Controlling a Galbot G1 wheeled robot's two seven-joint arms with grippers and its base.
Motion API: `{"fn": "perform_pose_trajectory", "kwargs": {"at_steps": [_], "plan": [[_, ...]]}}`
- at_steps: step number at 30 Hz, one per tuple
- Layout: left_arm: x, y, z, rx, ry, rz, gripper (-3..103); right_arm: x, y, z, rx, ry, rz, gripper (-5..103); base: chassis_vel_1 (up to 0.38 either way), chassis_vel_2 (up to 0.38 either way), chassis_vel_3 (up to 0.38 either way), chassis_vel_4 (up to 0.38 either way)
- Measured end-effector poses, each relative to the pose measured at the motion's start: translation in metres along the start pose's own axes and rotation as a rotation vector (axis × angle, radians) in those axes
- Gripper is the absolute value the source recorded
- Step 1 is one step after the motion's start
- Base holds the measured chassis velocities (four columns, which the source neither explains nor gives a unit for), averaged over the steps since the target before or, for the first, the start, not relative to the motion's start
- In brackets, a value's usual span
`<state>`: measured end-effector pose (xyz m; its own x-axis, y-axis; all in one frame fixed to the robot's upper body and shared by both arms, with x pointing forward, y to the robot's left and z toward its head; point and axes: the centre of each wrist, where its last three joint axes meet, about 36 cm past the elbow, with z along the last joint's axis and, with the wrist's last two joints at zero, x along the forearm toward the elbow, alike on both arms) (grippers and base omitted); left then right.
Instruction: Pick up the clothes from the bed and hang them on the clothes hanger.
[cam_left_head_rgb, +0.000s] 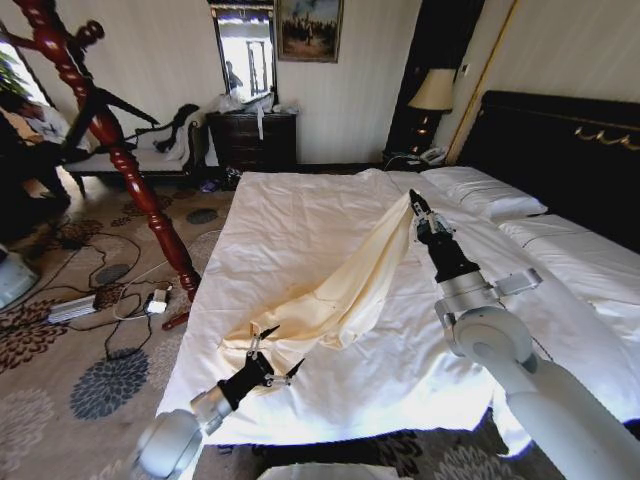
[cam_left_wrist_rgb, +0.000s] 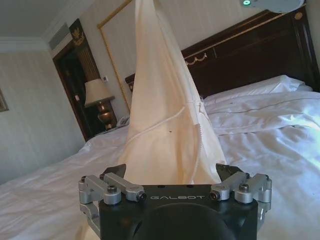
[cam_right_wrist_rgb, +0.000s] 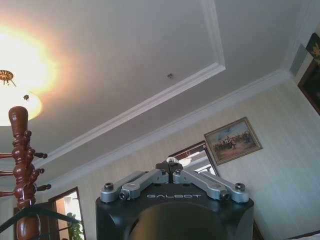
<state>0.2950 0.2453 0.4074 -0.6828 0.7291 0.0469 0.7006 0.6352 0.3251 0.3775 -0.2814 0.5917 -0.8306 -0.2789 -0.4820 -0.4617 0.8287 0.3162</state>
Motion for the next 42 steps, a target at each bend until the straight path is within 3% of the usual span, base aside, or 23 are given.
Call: {"fn": "perform_pose_trajectory", "kwargs": {"at_steps": [11, 14, 18, 19, 21, 23, 26, 27, 29, 36, 38, 42], "plan": [[-0.065, 0.003, 0.003, 0.018, -0.028, 0.030, 103, -0.001, -0.001, -0.001, 0.007, 0.001, -0.013, 0, 0.000, 0.000, 0.000, 0.000], [-0.077, 0.001, 0.002, 0.012, -0.028, 0.016, 99, -0.001, -0.001, -0.001, 0.007, 0.001, -0.012, 0, 0.000, 0.000, 0.000, 0.000], [-0.091, -0.007, 0.005, -0.002, -0.012, -0.009, 83, -0.001, -0.001, 0.000, 0.001, -0.003, -0.010, 0, 0.000, 0.000, 0.000, 0.000], [-0.091, -0.007, 0.005, -0.002, -0.012, -0.009, 83, -0.001, -0.001, 0.000, 0.001, -0.003, -0.010, 0, 0.000, 0.000, 0.000, 0.000], [-0.098, -0.013, 0.009, -0.011, -0.006, -0.023, 72, -0.001, 0.000, 0.001, -0.002, -0.006, -0.010, 0, 0.000, 0.000, 0.000, 0.000], [-0.100, -0.016, 0.010, -0.013, -0.005, -0.031, 72, -0.001, 0.000, 0.001, -0.003, -0.008, -0.010, 0, 0.000, 0.000, 0.000, 0.000], [-0.105, -0.026, 0.011, -0.006, -0.006, -0.042, 56, -0.002, 0.000, 0.000, -0.003, -0.009, -0.011, 0, 0.000, 0.000, 0.000, 0.000], [-0.106, -0.029, 0.012, -0.003, -0.008, -0.044, 50, -0.002, 0.000, 0.000, -0.003, -0.009, -0.012, 0, 0.000, 0.000, 0.000, 0.000], [-0.106, -0.031, 0.012, -0.001, -0.011, -0.046, 50, -0.001, 0.001, 0.000, -0.003, -0.010, -0.013, 0, 0.000, 0.000, 0.000, 0.000], [-0.104, -0.042, 0.007, 0.002, -0.027, -0.051, 17, -0.001, 0.003, 0.000, -0.008, -0.011, -0.016, 0, 0.000, 0.000, 0.000, 0.000], [-0.103, -0.044, 0.006, 0.005, -0.028, -0.051, 17, 0.000, 0.003, 0.000, -0.009, -0.012, -0.016, 0, 0.000, 0.000, 0.000, 0.000], [-0.094, -0.042, 0.001, 0.014, -0.036, -0.057, 1, 0.001, 0.004, 0.002, -0.012, -0.011, -0.013, 0, 0.000, 0.000, 0.000, 0.000]]}}
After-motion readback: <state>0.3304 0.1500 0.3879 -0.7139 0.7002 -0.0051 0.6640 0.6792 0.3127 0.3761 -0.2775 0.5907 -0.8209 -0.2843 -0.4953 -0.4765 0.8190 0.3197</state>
